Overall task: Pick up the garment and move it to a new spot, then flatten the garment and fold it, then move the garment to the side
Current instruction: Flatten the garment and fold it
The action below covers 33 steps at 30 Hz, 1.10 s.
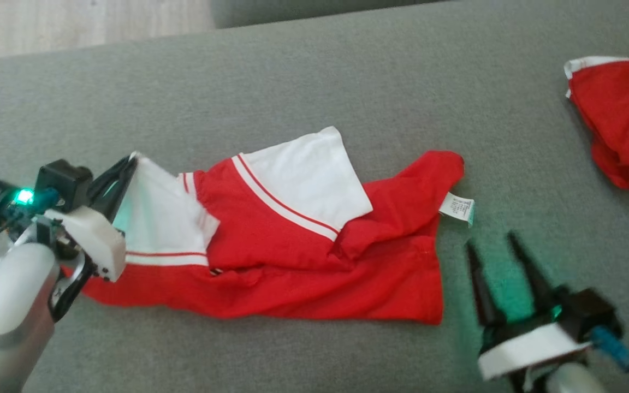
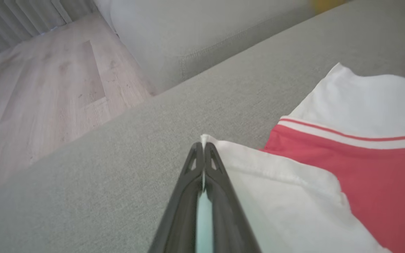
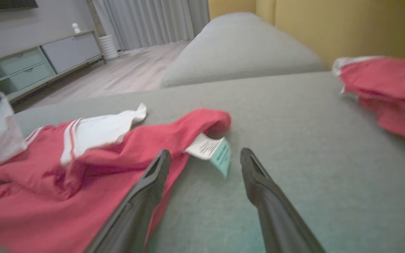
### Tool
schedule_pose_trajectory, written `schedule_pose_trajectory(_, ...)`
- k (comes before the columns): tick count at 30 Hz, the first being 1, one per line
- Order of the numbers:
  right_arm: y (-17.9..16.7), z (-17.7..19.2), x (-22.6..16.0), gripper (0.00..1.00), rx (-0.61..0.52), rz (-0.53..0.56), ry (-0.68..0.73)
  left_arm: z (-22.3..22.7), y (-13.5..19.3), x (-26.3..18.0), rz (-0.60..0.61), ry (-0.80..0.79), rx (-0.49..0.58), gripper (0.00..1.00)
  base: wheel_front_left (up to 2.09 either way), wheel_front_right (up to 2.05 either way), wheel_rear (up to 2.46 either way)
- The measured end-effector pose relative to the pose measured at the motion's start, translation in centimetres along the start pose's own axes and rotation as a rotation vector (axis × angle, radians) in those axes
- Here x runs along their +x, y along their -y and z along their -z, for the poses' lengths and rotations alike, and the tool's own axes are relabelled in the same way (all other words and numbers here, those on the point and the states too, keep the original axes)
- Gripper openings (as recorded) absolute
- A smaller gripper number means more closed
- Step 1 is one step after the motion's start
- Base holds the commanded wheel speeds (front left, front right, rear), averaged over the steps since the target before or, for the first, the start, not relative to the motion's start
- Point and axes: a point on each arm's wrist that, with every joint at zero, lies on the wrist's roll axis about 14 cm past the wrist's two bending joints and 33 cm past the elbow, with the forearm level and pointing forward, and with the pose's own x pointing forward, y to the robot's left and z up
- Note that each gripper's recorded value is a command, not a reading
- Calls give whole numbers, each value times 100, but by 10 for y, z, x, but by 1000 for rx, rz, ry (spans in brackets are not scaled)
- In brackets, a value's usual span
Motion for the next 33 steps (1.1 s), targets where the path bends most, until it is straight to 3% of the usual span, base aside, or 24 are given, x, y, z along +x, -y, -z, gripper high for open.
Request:
schedule_pose_trajectory(4,-23,29,-10,100,55,-83,-95,-23,-4,-12,-29,95,46,0,0,0,0)
schedule_pose_trajectory(14,-42,47,-1,99,44,-204,-175,-43,-11,-33,-67,171,80,0,0,0,0)
schedule_pose_trajectory(15,-48,46,5,85,47,-231,-174,-43,-11,-33,-72,173,81,0,0,0,0)
schedule_pose_trajectory(19,-54,45,11,72,57,-260,-177,-41,-13,-35,-79,164,87,0,0,0,0)
schedule_pose_trajectory(21,-55,46,11,52,67,-265,-184,-40,-14,-36,-82,164,87,0,0,0,0)
schedule_pose_trajectory(27,-59,58,8,25,82,-279,-227,-37,-18,-39,-97,155,88,0,0,0,0)
schedule_pose_trajectory(30,-59,56,10,0,81,-281,-220,-38,-19,-40,-101,158,86,0,0,0,0)
schedule_pose_trajectory(33,-58,51,13,0,80,-278,-203,-39,-19,-40,-103,162,87,0,0,0,0)
